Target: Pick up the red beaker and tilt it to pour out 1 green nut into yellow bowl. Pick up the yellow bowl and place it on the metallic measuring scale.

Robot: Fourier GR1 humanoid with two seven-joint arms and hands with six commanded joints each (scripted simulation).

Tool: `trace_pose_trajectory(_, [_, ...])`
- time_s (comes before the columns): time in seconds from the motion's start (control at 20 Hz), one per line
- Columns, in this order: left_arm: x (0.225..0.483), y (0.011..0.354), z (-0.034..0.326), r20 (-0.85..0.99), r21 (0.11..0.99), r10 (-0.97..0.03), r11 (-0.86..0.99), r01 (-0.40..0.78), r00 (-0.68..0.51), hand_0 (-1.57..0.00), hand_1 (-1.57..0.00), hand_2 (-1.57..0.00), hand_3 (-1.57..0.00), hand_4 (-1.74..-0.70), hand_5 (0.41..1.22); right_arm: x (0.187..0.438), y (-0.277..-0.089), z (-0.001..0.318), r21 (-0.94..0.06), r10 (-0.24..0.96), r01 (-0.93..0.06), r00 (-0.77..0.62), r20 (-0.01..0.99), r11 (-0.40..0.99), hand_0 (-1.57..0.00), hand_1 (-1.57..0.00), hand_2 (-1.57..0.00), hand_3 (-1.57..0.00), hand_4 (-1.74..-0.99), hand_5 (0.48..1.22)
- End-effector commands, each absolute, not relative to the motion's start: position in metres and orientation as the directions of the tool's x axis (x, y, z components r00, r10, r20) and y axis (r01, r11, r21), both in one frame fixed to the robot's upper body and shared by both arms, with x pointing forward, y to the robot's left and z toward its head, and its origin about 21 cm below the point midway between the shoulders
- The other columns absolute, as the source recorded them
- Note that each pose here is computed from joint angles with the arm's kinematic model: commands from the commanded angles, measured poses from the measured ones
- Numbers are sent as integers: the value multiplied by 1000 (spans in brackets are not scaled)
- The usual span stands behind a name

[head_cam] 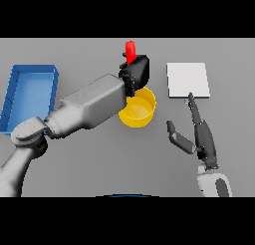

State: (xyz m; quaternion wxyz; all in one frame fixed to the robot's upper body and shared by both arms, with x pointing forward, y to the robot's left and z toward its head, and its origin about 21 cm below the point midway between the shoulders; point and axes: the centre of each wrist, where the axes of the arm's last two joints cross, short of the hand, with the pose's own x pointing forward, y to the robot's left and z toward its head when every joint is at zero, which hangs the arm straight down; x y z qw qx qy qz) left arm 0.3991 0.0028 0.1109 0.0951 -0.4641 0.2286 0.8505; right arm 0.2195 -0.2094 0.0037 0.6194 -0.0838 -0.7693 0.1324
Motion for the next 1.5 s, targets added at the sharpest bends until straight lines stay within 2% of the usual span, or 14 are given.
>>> trace_pose_trajectory(0.0, [400, 1, 115, -840, 286, -34, -876, -390, -541, -1571, -1571, -1571, -1571, -1728, 1221, 219, -208, 6, -316, 302, -28, -226, 926, 948, 1, 1, 1, 1, -1041, 683])
trace_pose_trajectory(0.15, [415, 4, 142, -846, 319, -67, -858, -402, -529, -1571, -1571, -1571, -1571, -1726, 1221, 221, -205, 4, -317, 304, -35, -204, 930, 948, 1, 1, 1, 1, -1035, 684])
trace_pose_trajectory(0.25, [424, 5, 169, -863, 324, -100, -862, -391, -495, -1571, -1571, -1571, -1571, -1725, 1221, 220, -210, 5, -328, 315, -26, -211, 925, 944, 1, 1, 1, 1, -1030, 683])
trace_pose_trajectory(0.35, [434, 11, 193, -855, 390, -187, -848, -360, -484, -1571, -1571, -1571, -1571, -1728, 1221, 220, -210, 4, -340, 329, -20, -212, 920, 940, 1, 1, 1, 1, -1023, 682])
trace_pose_trajectory(0.4, [440, 17, 212, -848, 428, -247, -840, -333, -468, -1571, -1571, -1571, -1263, -1731, 1221, 220, -207, 6, -339, 327, -20, -218, 920, 941, 1, 1, 1, 1, -1024, 681])
trace_pose_trajectory(0.45, [446, 24, 225, -841, 457, -290, -833, -313, -456, -1571, -1571, -1571, -1023, -1733, 1221, 222, -206, 7, -334, 321, -25, -213, 923, 942, 1, 1, 1, 1, -1028, 680])
trace_pose_trajectory(0.55, [459, 47, 244, -786, 566, -417, -782, -260, -457, -1571, -1571, -1571, -1220, -1727, 1221, 219, -210, 10, -320, 307, -26, -217, 927, 947, 1, 1, 1, 1, -1009, 676])
trace_pose_trajectory(0.7, [474, 81, 278, -618, 770, -690, -627, -115, -375, -1571, -1571, -1571, -1391, -1733, 1221, 219, -206, 8, -322, 309, -29, -215, 926, 946, 1, 1, 1, 1, -996, 675])
trace_pose_trajectory(0.8, [481, 110, 294, -480, 873, -825, -483, -66, -298, -1571, -1571, -1571, -1431, -1736, 1221, 222, -205, 6, -324, 311, -26, -213, 926, 946, 1, 1, 1, 1, -999, 665])
trace_pose_trajectory(0.95, [490, 167, 295, -244, 970, -959, -244, -15, -141, -1571, -1571, -1571, -1454, -1738, 1221, 224, -202, 4, -284, 270, -41, -213, 939, 958, 1, 1, 1, 1, -1004, 668])
trace_pose_trajectory(1.05, [491, 210, 283, -83, 996, -996, -82, -22, -46, -1571, -1571, -1571, -1447, -1739, 1221, 226, -204, 3, -270, 257, -41, -208, 944, 962, 1, 1, 1, 1, -996, 664])
trace_pose_trajectory(1.15, [489, 250, 270, 65, 998, -995, 63, -31, 72, -1571, -1571, -1571, -1417, -1740, 1221, 227, -202, 1, -286, 272, -43, -204, 941, 957, 1, 1, 1, 1, -1023, 654])
trace_pose_trajectory(1.3, [481, 294, 247, 262, 965, -939, 251, -74, 225, -1571, -1571, -1571, -1426, -1740, 1221, 227, -204, 3, -304, 289, -41, -214, 933, 952, 1, 1, 1, 1, -1050, 653])
trace_pose_trajectory(1.45, [470, 321, 208, 431, 902, -849, 412, -128, 307, -1571, -1571, -1571, -1459, -1741, 1221, 226, -201, 5, -316, 302, -41, -207, 931, 948, 1, 1, 1, 1, -1048, 652])
